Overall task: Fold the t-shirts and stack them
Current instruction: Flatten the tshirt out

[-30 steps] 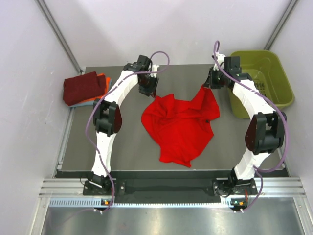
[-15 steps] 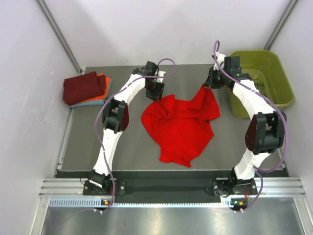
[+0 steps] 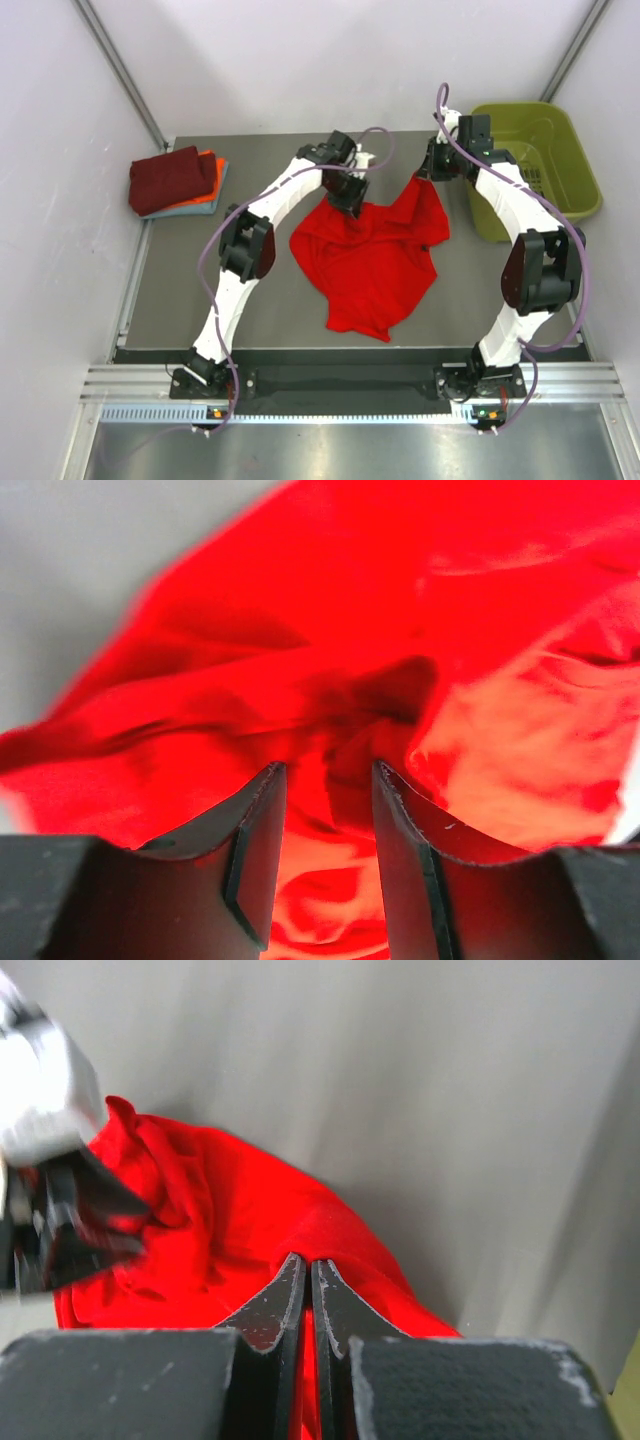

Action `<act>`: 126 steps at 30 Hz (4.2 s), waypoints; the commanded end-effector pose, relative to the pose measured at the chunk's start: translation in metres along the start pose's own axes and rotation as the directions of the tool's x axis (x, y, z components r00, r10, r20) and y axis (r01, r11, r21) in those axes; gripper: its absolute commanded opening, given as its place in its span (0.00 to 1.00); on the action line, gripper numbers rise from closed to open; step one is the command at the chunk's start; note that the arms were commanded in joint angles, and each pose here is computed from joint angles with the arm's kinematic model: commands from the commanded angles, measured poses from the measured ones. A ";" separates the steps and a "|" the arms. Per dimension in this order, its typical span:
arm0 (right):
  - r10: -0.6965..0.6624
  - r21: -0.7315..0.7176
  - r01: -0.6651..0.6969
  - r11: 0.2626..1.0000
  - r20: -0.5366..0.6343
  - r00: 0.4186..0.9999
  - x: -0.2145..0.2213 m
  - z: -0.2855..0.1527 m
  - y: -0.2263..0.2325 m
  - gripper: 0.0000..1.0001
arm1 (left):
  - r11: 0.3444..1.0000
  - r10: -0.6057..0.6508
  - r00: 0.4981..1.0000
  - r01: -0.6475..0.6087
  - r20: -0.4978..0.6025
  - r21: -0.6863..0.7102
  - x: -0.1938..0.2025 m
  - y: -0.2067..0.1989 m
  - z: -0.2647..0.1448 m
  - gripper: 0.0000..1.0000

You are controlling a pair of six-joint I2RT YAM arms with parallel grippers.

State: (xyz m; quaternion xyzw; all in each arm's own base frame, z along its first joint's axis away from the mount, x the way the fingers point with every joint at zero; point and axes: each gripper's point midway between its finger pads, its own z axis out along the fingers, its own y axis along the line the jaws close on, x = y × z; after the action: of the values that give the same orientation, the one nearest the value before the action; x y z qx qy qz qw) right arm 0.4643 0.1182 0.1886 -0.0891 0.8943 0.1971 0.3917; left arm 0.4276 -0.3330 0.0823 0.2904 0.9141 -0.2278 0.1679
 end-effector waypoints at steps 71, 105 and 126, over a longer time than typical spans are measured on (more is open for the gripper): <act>-0.058 0.027 0.056 0.998 0.082 0.995 -0.016 -0.025 0.001 0.00 | 0.750 -0.206 0.977 0.195 -0.057 0.633 0.001 -0.038 -0.013 0.00; -0.411 0.316 0.270 0.910 0.780 0.471 -0.116 -0.419 0.106 0.00 | 0.838 0.476 0.715 -0.190 0.513 -0.512 0.037 -0.047 -0.456 0.00; -0.111 0.128 0.021 0.992 0.754 0.647 -0.198 -0.286 0.007 0.00 | 0.843 0.373 0.841 -0.131 0.391 -0.522 0.044 0.066 -0.321 0.00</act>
State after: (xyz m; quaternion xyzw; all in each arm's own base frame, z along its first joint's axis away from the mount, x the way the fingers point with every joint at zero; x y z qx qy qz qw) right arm 0.3578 0.0116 0.5327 -0.0258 0.6377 0.1355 0.7579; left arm 0.3351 -0.1036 0.3087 0.3016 0.8443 -0.0551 0.4395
